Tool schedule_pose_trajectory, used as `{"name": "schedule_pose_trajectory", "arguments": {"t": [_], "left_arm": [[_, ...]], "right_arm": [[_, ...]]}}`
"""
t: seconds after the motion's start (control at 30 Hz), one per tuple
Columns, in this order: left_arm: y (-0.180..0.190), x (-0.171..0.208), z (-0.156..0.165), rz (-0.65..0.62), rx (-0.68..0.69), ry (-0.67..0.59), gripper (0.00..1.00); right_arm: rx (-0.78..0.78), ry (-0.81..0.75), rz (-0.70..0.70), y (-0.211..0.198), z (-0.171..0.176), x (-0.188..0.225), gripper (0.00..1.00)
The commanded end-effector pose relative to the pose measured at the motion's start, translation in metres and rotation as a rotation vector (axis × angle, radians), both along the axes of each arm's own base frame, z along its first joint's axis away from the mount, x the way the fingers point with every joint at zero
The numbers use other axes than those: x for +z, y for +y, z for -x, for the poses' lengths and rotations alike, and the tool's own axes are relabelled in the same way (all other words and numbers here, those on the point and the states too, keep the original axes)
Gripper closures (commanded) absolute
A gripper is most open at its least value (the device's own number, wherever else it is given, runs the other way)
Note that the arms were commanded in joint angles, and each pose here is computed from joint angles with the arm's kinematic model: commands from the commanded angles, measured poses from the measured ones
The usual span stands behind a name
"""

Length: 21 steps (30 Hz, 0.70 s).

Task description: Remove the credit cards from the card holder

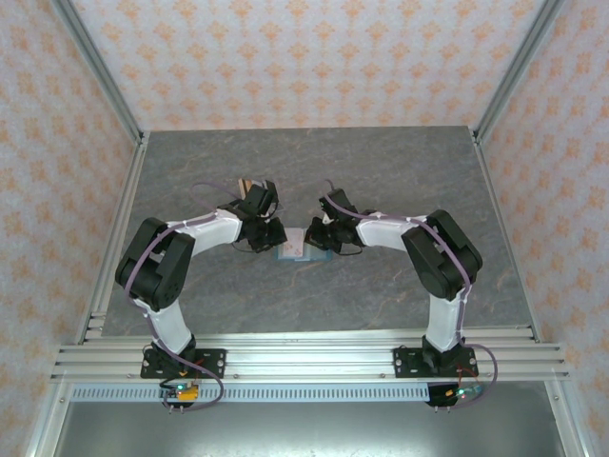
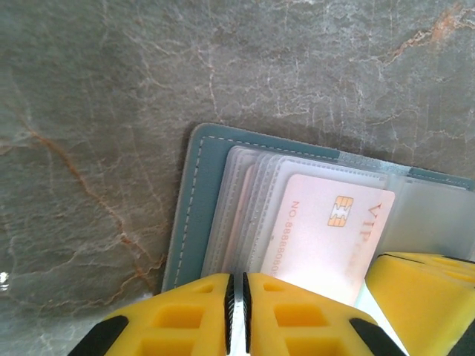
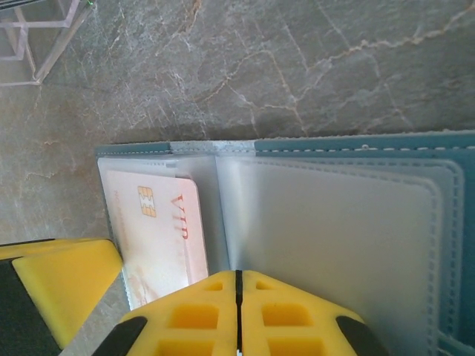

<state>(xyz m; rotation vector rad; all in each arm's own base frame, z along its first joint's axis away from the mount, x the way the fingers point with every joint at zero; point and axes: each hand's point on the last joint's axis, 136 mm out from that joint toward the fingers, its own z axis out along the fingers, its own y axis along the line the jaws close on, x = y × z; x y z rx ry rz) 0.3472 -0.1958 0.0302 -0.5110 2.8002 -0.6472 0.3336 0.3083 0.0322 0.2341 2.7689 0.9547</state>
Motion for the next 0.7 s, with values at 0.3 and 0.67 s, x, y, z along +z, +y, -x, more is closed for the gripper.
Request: {"name": "schedule_pose_trajectory", "arguments": {"t": [0.3, 0.67], "left_arm": [[-0.009, 0.033, -0.01, 0.039, -0.044, -0.093, 0.84], [-0.011, 0.01, -0.009, 0.026, -0.04, -0.03, 0.85]], "right_arm": [[0.011, -0.035, -0.078, 0.005, 0.001, 0.016, 0.79], [0.009, -0.011, -0.092, 0.01, 0.0, 0.008, 0.78]]}}
